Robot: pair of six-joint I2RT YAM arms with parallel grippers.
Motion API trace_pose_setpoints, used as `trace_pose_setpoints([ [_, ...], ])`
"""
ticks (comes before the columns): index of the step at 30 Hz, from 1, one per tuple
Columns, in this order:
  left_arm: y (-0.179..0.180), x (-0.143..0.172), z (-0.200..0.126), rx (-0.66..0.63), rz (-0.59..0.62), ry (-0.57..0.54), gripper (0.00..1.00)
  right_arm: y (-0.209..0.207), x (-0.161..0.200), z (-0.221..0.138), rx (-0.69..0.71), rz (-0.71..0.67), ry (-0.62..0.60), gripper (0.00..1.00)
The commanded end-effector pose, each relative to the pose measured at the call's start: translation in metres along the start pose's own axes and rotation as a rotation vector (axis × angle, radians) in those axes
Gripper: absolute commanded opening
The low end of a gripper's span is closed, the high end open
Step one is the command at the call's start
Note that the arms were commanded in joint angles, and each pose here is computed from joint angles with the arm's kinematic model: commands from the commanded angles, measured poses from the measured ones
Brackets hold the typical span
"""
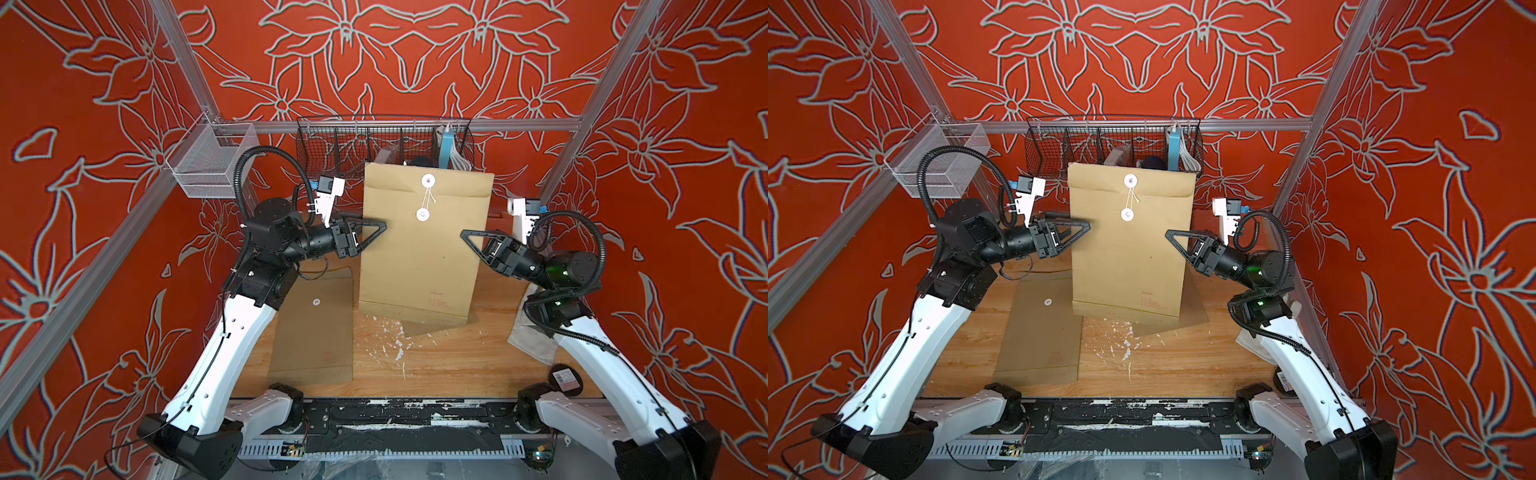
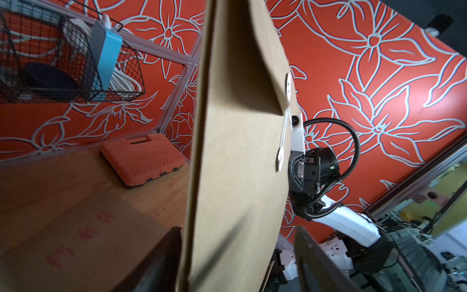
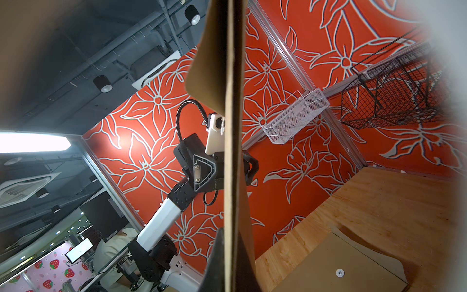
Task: Open the file bag
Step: Pick up the file bag from the center of the board.
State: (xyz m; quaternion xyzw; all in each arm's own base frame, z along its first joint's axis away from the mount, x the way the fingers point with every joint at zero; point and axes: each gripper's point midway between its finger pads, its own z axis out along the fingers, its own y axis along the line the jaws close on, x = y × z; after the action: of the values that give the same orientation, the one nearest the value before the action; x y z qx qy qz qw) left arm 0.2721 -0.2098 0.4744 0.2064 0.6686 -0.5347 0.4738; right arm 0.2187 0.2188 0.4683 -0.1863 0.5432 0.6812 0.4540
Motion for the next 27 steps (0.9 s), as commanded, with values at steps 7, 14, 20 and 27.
trace_pose_setpoints([
  [7, -0.022, -0.008, -0.004, 0.096, 0.047, -0.015, 0.34, 0.012, -0.009, -0.001, 0.037, -0.082, -0.041, 0.00],
  [14, -0.024, -0.002, -0.007, 0.087, 0.059, 0.008, 0.20, 0.010, 0.000, -0.003, 0.092, -0.129, 0.031, 0.00],
  [20, -0.024, -0.001, -0.007, 0.084, 0.061, 0.012, 0.05, 0.008, 0.003, -0.004, 0.107, -0.130, 0.043, 0.00],
  [27, -0.016, 0.003, -0.011, 0.002, 0.061, 0.033, 0.00, -0.010, 0.009, -0.016, 0.266, -0.189, 0.074, 0.23],
])
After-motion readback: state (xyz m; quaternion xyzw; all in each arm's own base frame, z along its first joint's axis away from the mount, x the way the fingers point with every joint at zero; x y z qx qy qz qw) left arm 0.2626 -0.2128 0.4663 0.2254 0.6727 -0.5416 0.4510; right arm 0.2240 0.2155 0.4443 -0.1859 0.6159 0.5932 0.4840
